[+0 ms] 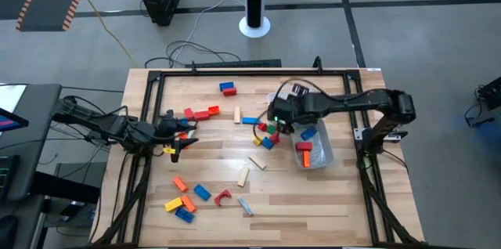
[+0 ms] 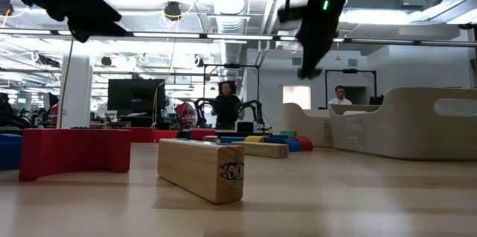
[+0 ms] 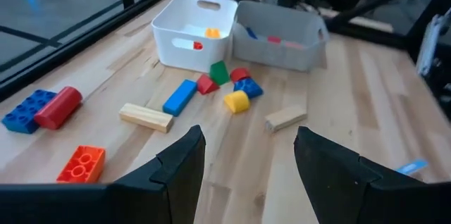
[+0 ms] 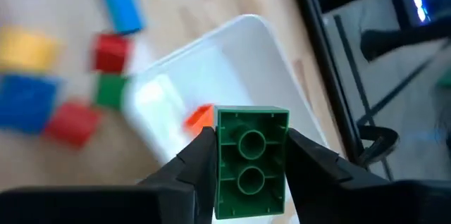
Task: Sort blocks by size
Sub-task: Put the small green game piece into the white bin, then put the small yellow wooden block into the white bin
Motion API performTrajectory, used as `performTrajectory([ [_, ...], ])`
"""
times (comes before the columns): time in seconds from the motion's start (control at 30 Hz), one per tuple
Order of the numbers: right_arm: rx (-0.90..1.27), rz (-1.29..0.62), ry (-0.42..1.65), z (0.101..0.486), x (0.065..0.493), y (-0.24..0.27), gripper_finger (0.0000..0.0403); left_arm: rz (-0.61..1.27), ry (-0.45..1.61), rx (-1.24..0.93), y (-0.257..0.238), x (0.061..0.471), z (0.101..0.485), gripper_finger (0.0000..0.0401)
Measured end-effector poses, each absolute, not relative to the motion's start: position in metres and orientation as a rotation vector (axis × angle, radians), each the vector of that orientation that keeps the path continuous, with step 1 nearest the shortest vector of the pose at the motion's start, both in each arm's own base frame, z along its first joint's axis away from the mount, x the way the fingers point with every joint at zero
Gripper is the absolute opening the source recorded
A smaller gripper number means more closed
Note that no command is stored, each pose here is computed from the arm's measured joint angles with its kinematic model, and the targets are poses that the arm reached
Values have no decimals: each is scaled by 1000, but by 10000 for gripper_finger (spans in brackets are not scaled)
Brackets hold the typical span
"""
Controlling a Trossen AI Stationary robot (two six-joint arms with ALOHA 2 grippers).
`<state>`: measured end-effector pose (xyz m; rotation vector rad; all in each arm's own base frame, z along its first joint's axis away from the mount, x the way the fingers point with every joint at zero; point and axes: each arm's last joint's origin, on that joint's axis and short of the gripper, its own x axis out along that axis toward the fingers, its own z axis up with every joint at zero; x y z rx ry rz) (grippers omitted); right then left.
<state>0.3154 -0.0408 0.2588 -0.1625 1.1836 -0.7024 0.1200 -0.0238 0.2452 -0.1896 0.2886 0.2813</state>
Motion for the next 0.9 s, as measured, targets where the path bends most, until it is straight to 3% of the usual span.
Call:
performTrajectory([
  [0.23,48,-628,1212,235,314,-85,233,292,321,-122,-25,124,242,208],
  [0.37,52,-588,1226,240,314,-85,262,297,320,-119,-25,124,242,208],
  [0.67,-232,-307,1089,269,354,1,265,319,307,-123,-24,125,243,208],
  [0.9,-338,-196,1214,234,392,30,265,314,271,-143,-25,126,247,208],
])
